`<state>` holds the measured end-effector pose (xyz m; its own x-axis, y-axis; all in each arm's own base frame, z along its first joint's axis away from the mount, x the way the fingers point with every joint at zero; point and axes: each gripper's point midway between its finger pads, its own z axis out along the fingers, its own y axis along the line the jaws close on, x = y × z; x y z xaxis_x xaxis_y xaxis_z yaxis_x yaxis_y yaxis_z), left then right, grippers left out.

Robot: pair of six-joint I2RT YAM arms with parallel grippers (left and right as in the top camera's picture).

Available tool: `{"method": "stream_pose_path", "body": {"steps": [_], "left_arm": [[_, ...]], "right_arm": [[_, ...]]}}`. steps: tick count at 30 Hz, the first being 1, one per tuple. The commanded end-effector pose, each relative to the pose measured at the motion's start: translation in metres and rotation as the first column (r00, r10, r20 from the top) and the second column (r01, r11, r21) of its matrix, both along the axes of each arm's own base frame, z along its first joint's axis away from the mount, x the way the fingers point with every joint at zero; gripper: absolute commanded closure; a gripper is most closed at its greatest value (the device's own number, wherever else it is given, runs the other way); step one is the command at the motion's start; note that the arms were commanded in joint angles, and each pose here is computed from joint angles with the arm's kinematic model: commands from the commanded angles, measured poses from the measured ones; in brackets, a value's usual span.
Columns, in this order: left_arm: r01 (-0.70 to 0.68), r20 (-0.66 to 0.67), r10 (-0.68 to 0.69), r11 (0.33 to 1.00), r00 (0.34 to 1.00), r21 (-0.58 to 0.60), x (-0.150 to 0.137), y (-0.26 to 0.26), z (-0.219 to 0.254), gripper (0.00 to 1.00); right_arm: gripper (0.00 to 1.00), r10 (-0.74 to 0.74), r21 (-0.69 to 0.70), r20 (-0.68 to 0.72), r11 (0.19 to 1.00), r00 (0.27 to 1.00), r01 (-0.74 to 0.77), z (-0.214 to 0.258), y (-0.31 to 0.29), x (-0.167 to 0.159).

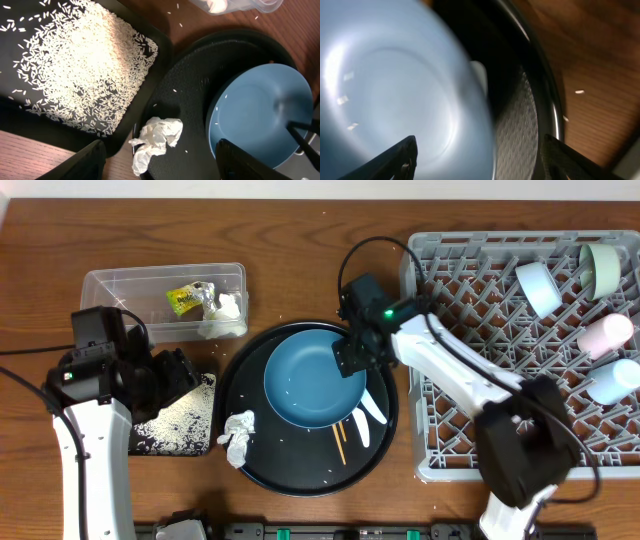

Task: Sort waste into correct bins and load items into the dishwasher rack
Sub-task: 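Grasp the blue plate with the right gripper and lift it, then carry the blue plate to the rack and stand it upright in the slots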

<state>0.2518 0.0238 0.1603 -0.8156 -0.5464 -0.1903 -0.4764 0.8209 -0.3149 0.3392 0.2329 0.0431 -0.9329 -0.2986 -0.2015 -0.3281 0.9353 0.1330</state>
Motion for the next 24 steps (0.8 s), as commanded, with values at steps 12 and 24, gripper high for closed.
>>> {"method": "stream_pose_path", "body": {"steps": [12,24], "left_arm": [[-0.008,0.000,0.008,1.000,1.000,0.013,0.001,0.004,0.003,0.28],[-0.008,-0.001,0.008,1.000,1.000,0.013,0.000,0.004,0.003,0.28]], "right_arm": [[0.99,-0.080,-0.010,0.009,0.997,0.997,0.080,-0.005,0.001,0.007],[0.99,-0.115,-0.103,0.519,0.975,0.847,0.196,0.157,-0.065,0.063]]}}
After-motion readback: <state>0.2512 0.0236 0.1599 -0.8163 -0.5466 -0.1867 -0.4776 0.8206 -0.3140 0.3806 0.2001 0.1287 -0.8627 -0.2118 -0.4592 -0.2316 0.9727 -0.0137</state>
